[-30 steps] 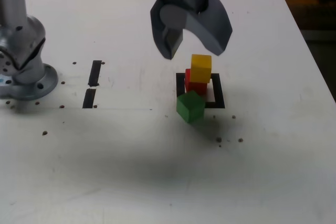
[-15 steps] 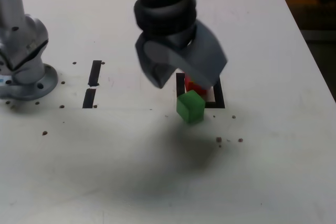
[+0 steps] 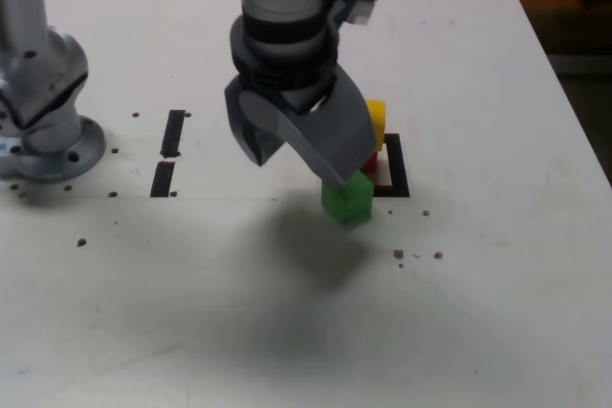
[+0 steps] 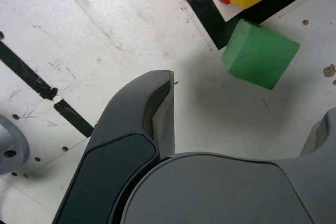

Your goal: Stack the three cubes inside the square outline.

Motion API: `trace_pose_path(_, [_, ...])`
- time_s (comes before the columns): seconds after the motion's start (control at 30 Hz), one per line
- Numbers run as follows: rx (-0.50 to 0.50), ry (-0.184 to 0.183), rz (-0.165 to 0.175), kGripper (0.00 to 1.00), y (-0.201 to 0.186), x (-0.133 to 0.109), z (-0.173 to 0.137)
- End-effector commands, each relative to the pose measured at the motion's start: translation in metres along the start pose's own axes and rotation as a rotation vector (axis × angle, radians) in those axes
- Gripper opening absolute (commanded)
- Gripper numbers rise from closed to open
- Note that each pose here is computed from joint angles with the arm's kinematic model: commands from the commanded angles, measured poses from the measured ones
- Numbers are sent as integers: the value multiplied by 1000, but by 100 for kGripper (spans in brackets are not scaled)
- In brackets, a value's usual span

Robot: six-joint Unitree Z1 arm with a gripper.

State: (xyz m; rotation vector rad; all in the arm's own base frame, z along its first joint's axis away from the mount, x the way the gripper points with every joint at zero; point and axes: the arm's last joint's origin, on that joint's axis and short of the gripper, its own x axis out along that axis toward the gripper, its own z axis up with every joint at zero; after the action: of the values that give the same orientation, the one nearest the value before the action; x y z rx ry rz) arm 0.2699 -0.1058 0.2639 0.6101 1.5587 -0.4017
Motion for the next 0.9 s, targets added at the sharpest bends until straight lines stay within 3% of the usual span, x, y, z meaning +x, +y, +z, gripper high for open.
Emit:
trace_pose_path(0.0, [6,7,-2,91,1,3,4])
trace_pose_path(0.33, [35,47,-35,91,0,18,13])
trace_pose_path(0.87, [72,58,-87,88,2,36,39])
